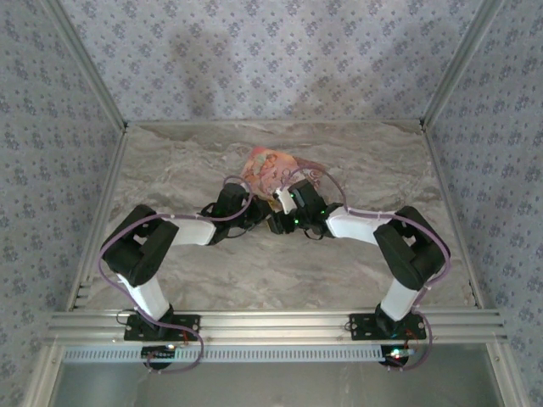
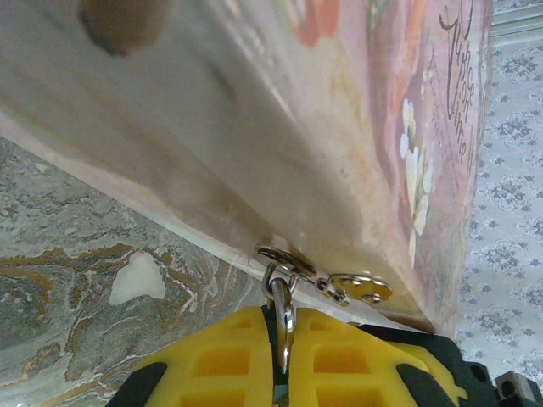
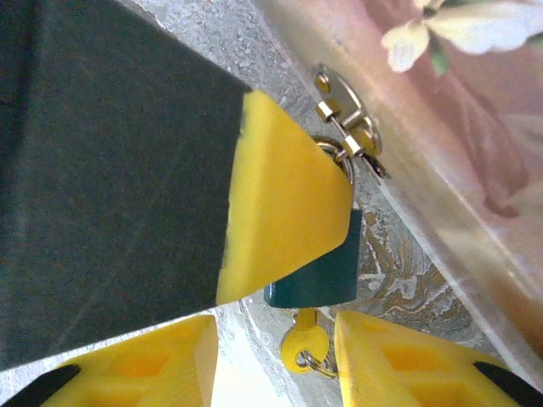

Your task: Unlock the padlock with the key

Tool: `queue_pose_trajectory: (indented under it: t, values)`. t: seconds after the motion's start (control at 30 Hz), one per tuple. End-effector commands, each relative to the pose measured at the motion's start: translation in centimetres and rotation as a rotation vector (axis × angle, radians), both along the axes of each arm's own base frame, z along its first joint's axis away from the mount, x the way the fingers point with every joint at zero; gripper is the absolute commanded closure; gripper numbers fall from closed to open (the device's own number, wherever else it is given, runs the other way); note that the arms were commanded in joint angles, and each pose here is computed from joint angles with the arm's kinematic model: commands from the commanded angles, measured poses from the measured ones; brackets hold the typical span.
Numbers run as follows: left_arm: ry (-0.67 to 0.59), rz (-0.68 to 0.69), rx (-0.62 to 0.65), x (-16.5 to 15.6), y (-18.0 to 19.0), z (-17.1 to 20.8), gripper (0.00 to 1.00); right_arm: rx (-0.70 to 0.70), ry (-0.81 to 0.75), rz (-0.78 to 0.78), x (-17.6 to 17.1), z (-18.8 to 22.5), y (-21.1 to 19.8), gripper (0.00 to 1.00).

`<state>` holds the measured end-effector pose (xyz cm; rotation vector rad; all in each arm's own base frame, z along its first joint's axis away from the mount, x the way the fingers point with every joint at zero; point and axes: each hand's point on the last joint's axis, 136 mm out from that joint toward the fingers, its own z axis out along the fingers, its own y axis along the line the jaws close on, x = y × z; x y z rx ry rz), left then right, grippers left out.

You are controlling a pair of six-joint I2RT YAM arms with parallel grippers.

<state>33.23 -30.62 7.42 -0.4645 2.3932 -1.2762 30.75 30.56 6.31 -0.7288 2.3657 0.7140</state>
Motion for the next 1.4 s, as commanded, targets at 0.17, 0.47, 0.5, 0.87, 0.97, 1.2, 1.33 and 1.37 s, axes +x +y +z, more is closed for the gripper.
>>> queue_pose_trajectory:
  t: [0.17,0.47,0.5,0.87,0.97,1.2,1.33,1.37]
  values:
    - [-0.01,-0.008,-0.024,0.1,0.0,1.8,1.0,-0.001,0.002,0.013,0.2,0.1,0.2,0.88]
    - [-0.007,-0.001,-0.008,-0.1,0.5,1.4,1.0,0.026,0.019,0.002,0.2,0.0,0.0,0.73]
    - [-0.007,0.0,-0.009,-0.1,0.5,1.4,1.0,0.023,0.012,0.003,0.1,0.0,0.0,0.65]
    - [-0.016,0.001,-0.015,-0.2,0.6,1.9,1.0,0.037,0.031,0.037,0.0,-0.2,1.0,1.0]
    - [-0.005,0.01,0.01,-0.5,1.2,1.4,1.0,0.035,0.029,0.043,-0.1,-0.3,1.0,1.0]
    - [0.007,0.109,0.097,-1.1,4.7,0.7,0.58,-0.134,-0.041,0.105,-1.1,-2.0,0.9,1.0]
    - [-0.026,0.15,0.131,-1.1,6.5,1.6,0.55,-0.137,-0.047,0.122,-1.2,-2.1,1.0,1.0]
    - [-0.026,0.157,0.136,-1.1,6.9,1.7,0.55,-0.138,-0.054,0.138,-1.4,-2.0,1.3,1.0]
